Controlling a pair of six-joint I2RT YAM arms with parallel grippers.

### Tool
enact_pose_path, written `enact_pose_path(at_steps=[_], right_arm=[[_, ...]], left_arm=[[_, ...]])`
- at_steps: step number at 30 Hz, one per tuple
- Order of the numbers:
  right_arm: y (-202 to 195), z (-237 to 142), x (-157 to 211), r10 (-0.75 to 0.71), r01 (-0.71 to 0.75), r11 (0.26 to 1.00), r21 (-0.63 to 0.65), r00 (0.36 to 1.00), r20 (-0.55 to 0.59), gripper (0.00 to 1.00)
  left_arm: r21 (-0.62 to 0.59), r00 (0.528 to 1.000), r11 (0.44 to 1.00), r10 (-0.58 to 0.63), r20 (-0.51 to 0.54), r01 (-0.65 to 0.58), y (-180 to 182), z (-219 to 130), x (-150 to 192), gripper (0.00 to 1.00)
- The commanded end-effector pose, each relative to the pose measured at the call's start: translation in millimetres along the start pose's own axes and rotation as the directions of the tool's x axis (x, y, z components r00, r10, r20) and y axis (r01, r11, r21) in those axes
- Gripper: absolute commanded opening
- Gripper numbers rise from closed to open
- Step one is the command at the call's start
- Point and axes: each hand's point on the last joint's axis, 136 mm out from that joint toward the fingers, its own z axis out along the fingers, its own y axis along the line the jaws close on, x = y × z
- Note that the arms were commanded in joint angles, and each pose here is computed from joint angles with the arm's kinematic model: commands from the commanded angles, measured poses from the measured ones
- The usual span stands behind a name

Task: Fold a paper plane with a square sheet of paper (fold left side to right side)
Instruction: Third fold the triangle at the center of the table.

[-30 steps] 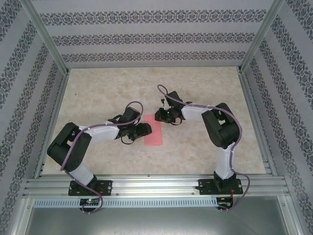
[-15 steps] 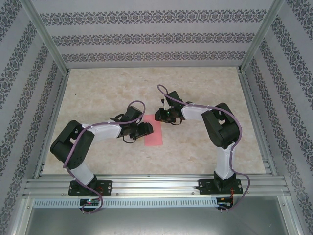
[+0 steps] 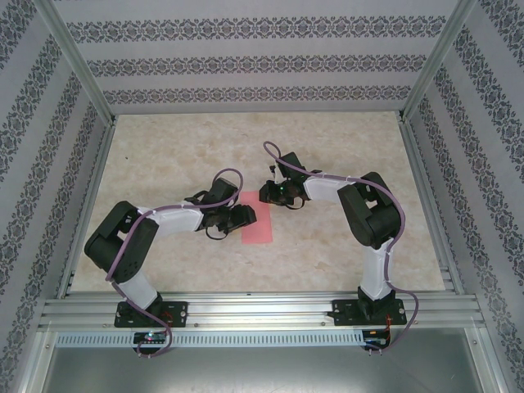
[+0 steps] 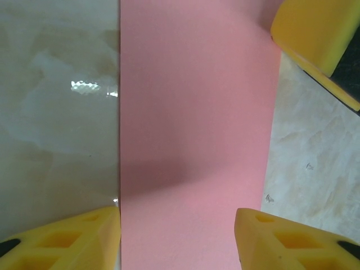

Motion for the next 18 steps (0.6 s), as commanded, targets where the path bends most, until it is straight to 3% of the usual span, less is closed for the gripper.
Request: enact_pose_path(at_steps=[1, 12, 18], right_arm=[[-21, 12, 15, 0.037, -0.035, 0.998, 0.043, 0.998, -0.047, 0.26], [-20, 12, 15, 0.038, -0.036, 0.998, 0.042, 0.998, -0.049, 0.26], [-18, 10, 12, 0.029, -0.028, 0.999, 0.036, 0.999, -0.039, 0.27]], left_arm=[[0.129, 0.999, 0.992, 0.007, -0.035, -0.002, -29, 0, 11, 0.56], [0.149, 1.0, 0.989, 0.001, -0.006, 0.0, -36, -11, 8, 0.54], [0.111, 1.0, 0.994, 0.006, 0.003, -0.006, -28, -12, 8, 0.4]])
